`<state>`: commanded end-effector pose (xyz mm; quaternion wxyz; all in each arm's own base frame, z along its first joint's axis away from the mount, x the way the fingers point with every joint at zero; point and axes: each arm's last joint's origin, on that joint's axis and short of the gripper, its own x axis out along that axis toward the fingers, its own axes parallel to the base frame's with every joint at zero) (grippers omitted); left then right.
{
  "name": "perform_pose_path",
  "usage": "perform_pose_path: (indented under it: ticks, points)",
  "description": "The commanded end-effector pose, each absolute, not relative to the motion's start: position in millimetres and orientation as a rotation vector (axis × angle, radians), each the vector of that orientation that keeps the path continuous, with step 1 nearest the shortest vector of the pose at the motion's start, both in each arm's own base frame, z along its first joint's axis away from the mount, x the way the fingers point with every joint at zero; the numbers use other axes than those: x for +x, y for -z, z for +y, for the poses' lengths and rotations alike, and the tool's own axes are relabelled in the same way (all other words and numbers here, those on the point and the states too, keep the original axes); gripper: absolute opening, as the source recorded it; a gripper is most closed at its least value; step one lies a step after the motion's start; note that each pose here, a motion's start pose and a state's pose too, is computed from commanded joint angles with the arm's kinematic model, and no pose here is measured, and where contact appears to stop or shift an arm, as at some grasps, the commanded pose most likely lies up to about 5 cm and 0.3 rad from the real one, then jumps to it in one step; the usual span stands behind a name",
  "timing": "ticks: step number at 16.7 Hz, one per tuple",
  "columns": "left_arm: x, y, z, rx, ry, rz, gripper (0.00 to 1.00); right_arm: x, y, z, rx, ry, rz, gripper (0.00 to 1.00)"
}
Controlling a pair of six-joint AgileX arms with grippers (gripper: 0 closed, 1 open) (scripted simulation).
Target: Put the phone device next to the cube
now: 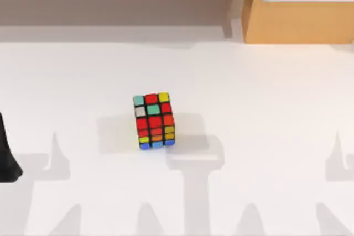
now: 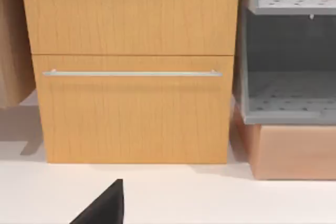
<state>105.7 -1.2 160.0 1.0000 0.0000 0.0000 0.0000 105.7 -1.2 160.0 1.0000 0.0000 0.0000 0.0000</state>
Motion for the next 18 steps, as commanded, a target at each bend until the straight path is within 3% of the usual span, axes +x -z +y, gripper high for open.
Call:
perform_pose_path:
  ticks: [4, 8, 13, 18]
  points:
    - [106, -160, -1, 0.000, 0.000, 0.000, 1.00, 106, -166, -2, 0.000, 0.013, 0.021, 1.00]
    - [106, -160, -1, 0.000, 0.000, 0.000, 1.00, 113, -190, -9, 0.008, 0.074, 0.165, 1.00]
    - [106, -160, -1, 0.000, 0.000, 0.000, 1.00, 153, -214, -29, 0.063, 0.184, 0.561, 1.00]
    - [106, -160, -1, 0.000, 0.000, 0.000, 1.00, 214, -203, -70, 0.189, 0.296, 1.040, 1.00]
